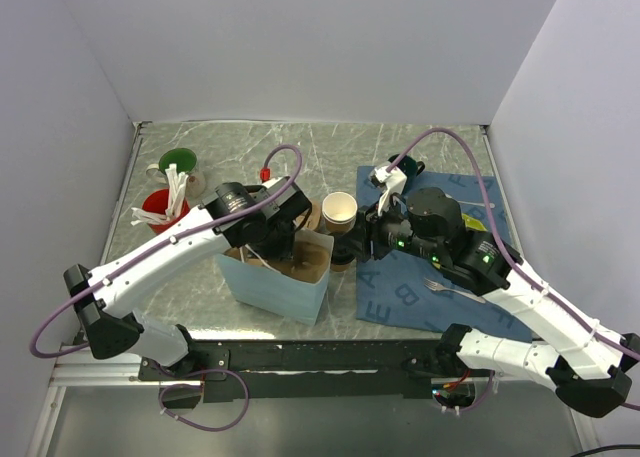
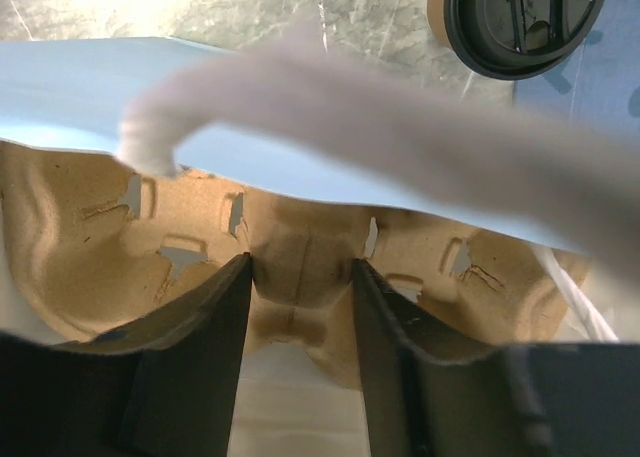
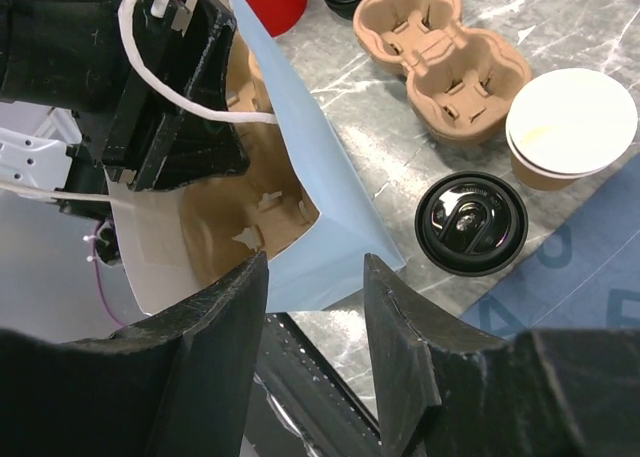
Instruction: Pack the takeout coffee
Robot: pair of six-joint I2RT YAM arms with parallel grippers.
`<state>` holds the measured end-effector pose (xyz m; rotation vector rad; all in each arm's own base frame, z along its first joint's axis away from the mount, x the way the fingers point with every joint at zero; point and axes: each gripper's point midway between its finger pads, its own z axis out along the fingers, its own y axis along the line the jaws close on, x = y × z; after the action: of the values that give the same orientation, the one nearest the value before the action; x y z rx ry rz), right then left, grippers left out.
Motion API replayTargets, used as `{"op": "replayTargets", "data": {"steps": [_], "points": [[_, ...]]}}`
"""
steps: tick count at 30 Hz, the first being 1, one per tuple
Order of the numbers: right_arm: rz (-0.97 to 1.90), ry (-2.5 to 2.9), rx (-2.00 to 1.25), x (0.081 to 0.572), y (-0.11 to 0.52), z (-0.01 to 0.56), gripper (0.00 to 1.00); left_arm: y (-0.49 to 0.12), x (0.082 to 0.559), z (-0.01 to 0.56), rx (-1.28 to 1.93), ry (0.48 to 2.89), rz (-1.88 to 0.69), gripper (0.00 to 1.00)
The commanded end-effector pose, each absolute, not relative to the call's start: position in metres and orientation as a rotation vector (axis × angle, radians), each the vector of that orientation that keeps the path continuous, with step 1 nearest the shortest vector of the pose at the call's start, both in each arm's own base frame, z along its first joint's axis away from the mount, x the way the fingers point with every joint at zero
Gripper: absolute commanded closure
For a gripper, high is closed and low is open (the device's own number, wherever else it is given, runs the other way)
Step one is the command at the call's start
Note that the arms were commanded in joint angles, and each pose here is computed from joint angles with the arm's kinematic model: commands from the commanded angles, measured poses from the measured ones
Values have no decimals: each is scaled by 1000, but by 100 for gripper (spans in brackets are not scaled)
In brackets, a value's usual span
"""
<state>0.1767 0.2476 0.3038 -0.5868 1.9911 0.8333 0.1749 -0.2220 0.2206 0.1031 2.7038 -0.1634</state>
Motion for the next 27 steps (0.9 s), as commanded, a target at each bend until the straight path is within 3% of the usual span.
{"op": "replayTargets", "data": {"steps": [1,6,10,19,27], "points": [[833,1939,-583,179,244,316,48,-226,167,242,67,2697,-251,45],[836,1923,-592,178,244,322,46,-234,152,267,98,2695,-431,25],[847,1929,-591,176,245,326,46,-235,141,284,78,2679,-552,20],[898,2096,-493,168,248,317,44,-225,133,303,57,2633,-643,17],[972,2217,-425,160,258,313,43,-216,154,295,94,2631,-548,16]]}}
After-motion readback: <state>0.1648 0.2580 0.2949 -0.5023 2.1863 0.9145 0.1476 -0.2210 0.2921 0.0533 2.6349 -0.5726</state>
